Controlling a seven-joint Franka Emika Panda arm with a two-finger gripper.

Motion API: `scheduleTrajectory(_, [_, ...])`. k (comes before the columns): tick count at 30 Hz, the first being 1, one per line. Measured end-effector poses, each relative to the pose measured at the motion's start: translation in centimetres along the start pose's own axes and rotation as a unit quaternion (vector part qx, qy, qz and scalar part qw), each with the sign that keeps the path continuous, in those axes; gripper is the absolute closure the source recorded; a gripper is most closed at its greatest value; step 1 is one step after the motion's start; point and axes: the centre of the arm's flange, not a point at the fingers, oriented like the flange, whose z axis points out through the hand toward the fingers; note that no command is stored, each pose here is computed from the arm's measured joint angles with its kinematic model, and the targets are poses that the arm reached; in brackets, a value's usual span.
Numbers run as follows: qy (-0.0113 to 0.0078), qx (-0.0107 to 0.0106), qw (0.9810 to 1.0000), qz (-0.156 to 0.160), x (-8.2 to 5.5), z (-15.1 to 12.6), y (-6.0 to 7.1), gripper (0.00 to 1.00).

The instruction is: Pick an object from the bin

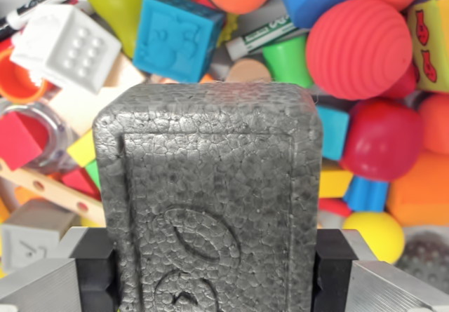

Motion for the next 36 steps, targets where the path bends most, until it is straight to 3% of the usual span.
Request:
scheduleTrajectory(19, [-0.0002,0.0004,1.0,0.0,0.0,-7.1,-0.1,1.0])
scheduleTrajectory(36, [-0.0006,0.0003,1.0,0.0,0.0,-10.8,-0.1,1.0])
